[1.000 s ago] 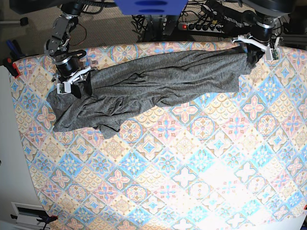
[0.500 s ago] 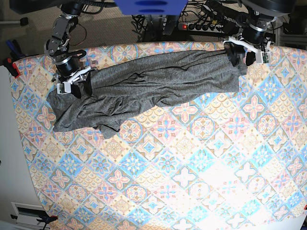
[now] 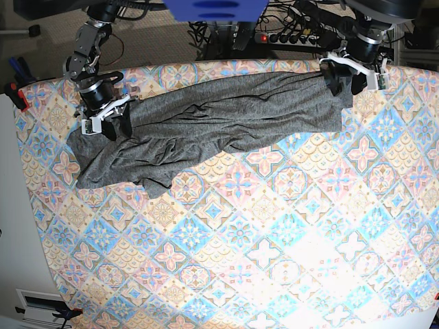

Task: Layout the t-shirt on the table in an organized manner, then fold the t-shirt properly
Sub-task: 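Hold the strip end with the left gripper and drag it taut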

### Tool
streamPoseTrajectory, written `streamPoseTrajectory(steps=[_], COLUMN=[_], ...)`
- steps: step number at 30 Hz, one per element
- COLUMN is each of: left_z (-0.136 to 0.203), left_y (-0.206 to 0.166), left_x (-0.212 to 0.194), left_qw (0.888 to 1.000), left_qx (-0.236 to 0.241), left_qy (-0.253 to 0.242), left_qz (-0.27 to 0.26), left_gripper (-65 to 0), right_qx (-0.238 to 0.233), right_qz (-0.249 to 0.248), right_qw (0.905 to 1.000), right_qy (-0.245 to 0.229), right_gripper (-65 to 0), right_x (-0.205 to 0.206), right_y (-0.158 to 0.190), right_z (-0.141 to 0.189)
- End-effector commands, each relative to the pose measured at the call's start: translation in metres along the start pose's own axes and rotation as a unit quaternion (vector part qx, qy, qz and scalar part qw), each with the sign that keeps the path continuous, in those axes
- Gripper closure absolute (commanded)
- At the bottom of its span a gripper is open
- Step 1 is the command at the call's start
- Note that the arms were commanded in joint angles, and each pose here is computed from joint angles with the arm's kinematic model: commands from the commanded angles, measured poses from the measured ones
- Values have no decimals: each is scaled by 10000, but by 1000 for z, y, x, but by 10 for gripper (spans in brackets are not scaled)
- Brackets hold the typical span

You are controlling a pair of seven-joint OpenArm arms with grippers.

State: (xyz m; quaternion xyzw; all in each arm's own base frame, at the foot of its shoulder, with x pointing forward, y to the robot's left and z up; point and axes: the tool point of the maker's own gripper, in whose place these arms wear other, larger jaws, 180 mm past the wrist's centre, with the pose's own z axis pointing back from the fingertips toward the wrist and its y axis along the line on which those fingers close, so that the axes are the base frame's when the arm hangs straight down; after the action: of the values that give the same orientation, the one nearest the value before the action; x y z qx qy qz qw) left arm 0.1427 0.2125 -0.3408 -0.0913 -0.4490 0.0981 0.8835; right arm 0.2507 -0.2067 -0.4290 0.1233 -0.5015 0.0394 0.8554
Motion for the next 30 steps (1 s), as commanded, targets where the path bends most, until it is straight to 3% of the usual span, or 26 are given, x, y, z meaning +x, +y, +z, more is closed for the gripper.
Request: streamPoseTrajectory(steps=[1, 7, 15, 21, 30], left_z=[5, 7, 2, -10, -29], left_y=[-6, -23, -20, -7, 31], left_x=[5, 11, 12, 26, 19], left_qw=[9998, 9957, 9944, 9950, 9954], left_qx=[-139, -771, -984, -970, -668], left_qy=[-115, -98, 363, 210, 159], left_qz=[101, 502, 93, 69, 672], left_gripper=[-303, -309, -461, -441, -445], right_qx=[-79, -141, -149, -149, -150], right_qz=[137, 706, 788, 788, 794], right_qw=[9997, 9950, 9939, 9939, 9938], right_qy=[185, 687, 753, 753, 758], right_gripper=[-259, -260, -261, -261, -261], right_x=[-5, -21, -23, -23, -23], right_y=[-6, -10, -11, -11, -11], right_z=[2, 2, 2, 2, 2])
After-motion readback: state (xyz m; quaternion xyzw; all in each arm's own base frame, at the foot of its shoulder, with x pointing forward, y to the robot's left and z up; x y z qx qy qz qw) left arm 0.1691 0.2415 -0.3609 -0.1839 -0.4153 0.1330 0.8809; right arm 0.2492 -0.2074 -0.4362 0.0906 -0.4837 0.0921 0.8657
